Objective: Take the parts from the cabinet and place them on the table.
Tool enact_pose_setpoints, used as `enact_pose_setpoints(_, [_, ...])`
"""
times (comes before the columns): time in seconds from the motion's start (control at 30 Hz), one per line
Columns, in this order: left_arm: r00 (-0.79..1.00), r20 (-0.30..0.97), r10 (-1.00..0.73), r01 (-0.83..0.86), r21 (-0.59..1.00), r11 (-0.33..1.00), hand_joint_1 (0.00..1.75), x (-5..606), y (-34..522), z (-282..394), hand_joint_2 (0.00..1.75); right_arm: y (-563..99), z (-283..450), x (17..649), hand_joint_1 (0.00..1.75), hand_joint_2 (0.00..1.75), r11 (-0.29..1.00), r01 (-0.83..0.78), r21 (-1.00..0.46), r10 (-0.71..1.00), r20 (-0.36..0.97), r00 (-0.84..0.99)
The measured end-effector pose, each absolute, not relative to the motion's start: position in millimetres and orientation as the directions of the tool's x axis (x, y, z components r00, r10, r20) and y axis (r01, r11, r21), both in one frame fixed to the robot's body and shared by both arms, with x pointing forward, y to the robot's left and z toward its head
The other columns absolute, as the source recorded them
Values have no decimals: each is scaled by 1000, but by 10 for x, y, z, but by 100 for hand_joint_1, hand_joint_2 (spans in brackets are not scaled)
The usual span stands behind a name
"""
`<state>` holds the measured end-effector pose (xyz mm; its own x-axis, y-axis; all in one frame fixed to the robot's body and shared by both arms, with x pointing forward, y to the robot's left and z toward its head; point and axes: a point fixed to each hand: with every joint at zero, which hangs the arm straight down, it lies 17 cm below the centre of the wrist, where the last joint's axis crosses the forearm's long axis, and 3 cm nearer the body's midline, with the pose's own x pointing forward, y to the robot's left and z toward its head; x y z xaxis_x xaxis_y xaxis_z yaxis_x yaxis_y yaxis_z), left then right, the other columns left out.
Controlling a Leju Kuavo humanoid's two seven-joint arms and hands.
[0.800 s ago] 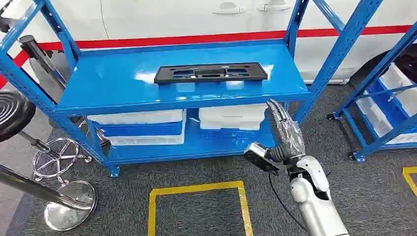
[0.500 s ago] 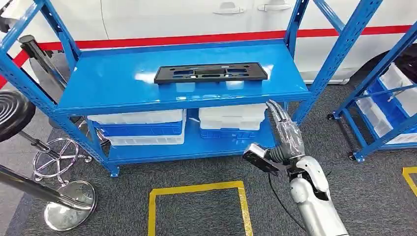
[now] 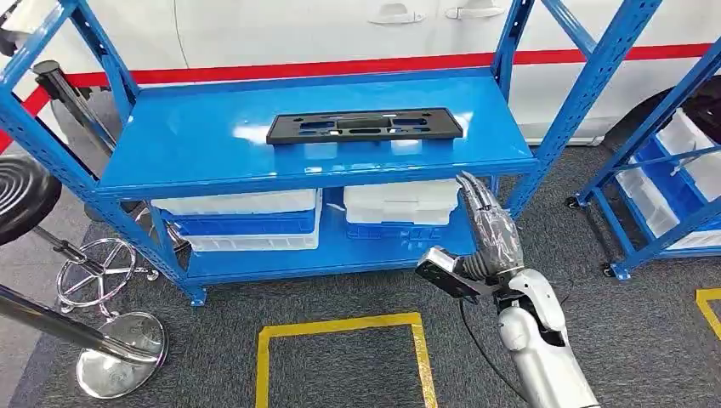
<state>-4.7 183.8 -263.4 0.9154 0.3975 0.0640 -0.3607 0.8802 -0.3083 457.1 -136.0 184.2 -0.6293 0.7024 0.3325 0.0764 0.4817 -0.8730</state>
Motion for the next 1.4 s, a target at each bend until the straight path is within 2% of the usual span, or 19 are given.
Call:
enact_pose_setpoints(0.27, [915,65,397,-361,-306,881,0,-54,1847,-2636,0,-1319,1842,4551,0,175,482,74,-873,698,331,-635])
enact_pose_setpoints(0.3, [915,65,397,-361,-305,881,0,-57,1851,-2636,0,-1315,1844,4550,0,0,482,74,-873,698,331,-635])
enact_pose_setpoints(1.4, [923,62,380,-345,-306,888,0,-111,1864,-2633,0,-1178,1961,4560,0,0,480,77,-874,687,321,-652])
